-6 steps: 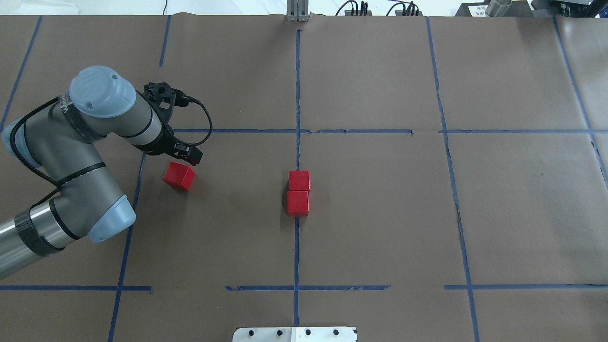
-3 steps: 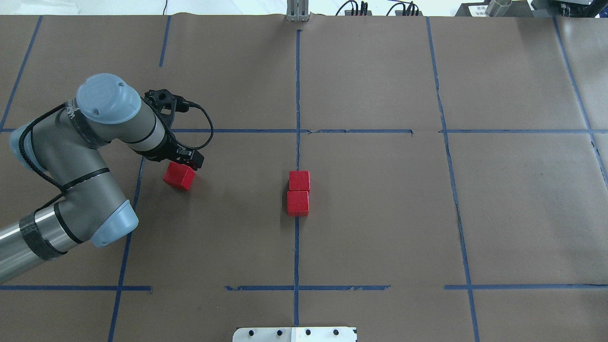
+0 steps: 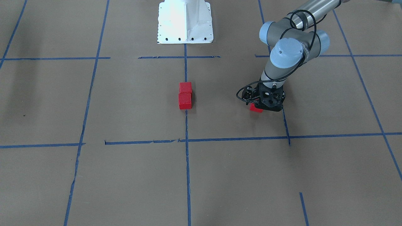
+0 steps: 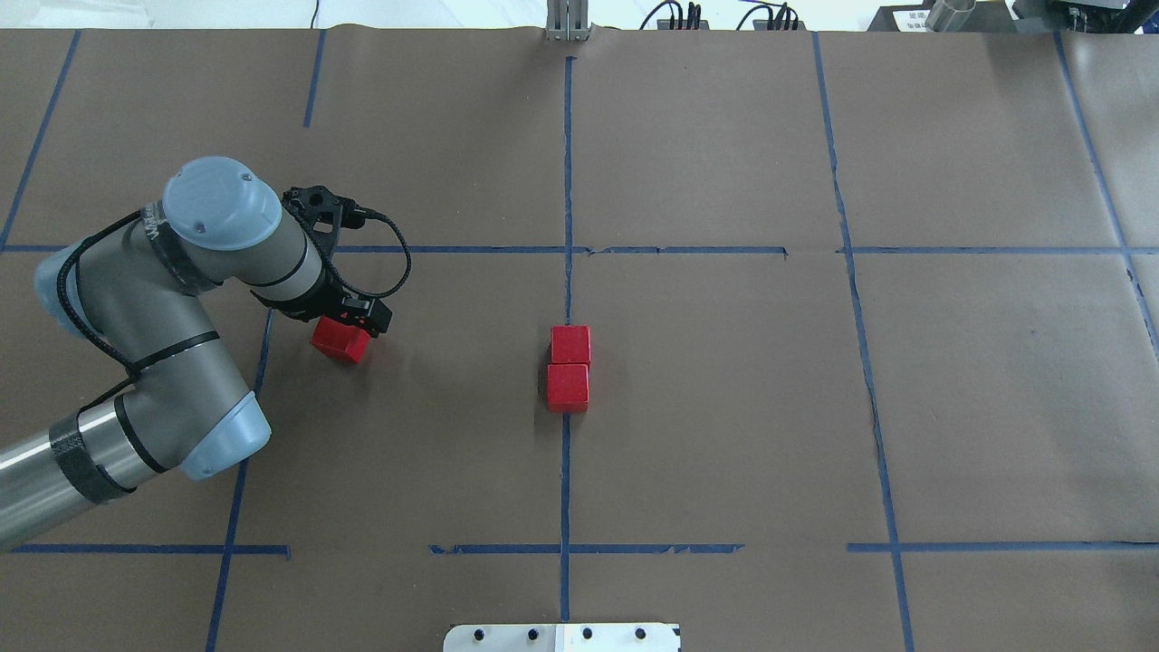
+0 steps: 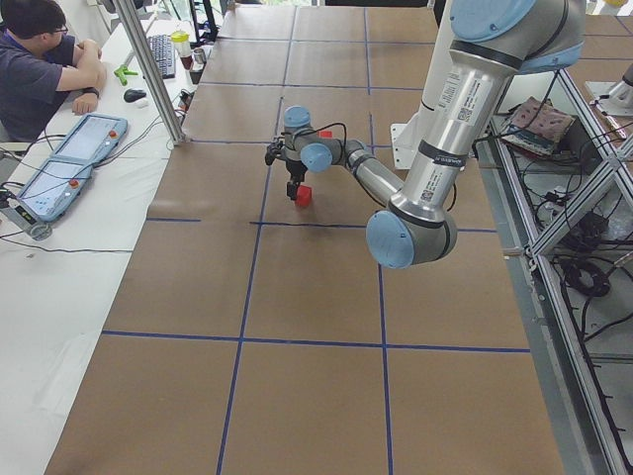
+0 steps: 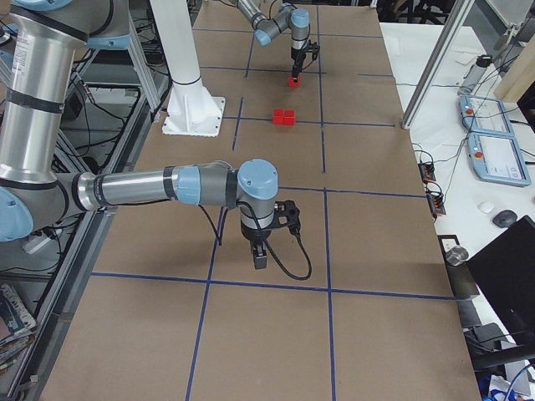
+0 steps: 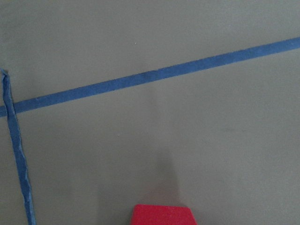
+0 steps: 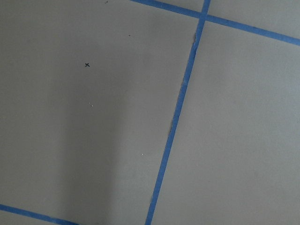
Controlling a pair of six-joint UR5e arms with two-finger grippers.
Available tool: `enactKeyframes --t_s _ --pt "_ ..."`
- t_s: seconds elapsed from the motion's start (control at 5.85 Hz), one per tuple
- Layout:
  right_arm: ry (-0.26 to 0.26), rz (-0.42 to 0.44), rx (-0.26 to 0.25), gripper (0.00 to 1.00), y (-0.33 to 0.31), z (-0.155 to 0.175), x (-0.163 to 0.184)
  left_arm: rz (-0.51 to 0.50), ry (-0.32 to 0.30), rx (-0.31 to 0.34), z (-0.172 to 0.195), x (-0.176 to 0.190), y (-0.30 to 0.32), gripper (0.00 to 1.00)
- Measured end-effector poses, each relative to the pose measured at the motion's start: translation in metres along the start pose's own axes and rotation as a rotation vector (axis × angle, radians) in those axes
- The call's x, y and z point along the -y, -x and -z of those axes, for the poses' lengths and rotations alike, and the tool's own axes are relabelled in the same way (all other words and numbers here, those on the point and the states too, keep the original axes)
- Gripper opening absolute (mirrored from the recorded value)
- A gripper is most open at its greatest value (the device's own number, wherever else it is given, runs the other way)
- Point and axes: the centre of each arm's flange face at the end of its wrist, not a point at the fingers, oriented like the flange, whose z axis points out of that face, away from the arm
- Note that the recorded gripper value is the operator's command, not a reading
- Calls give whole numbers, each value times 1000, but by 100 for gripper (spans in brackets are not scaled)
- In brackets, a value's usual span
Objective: Form red blocks into L shape at center
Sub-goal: 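Lower the left gripper and grasp the remaining red cube, then carry the held cube with the left gripper toward the two-cube column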
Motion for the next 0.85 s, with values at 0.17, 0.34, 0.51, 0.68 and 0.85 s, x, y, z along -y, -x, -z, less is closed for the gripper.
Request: enactKeyframes --t_s 0.17,0.34,0.51,0.68,0.85 --pt "0 0 0 100 0 0 0 -4 11 1 -7 -5 -5 60" --pt "0 0 0 100 0 0 0 -8 18 3 -10 -7 -8 47" --pt "0 0 1 100 0 0 0 -12 23 4 -13 -7 -10 46" --pt "0 0 1 100 0 0 0 -12 21 1 -11 -1 -16 46" --pt "0 0 1 100 0 0 0 5 14 -5 2 8 -33 46"
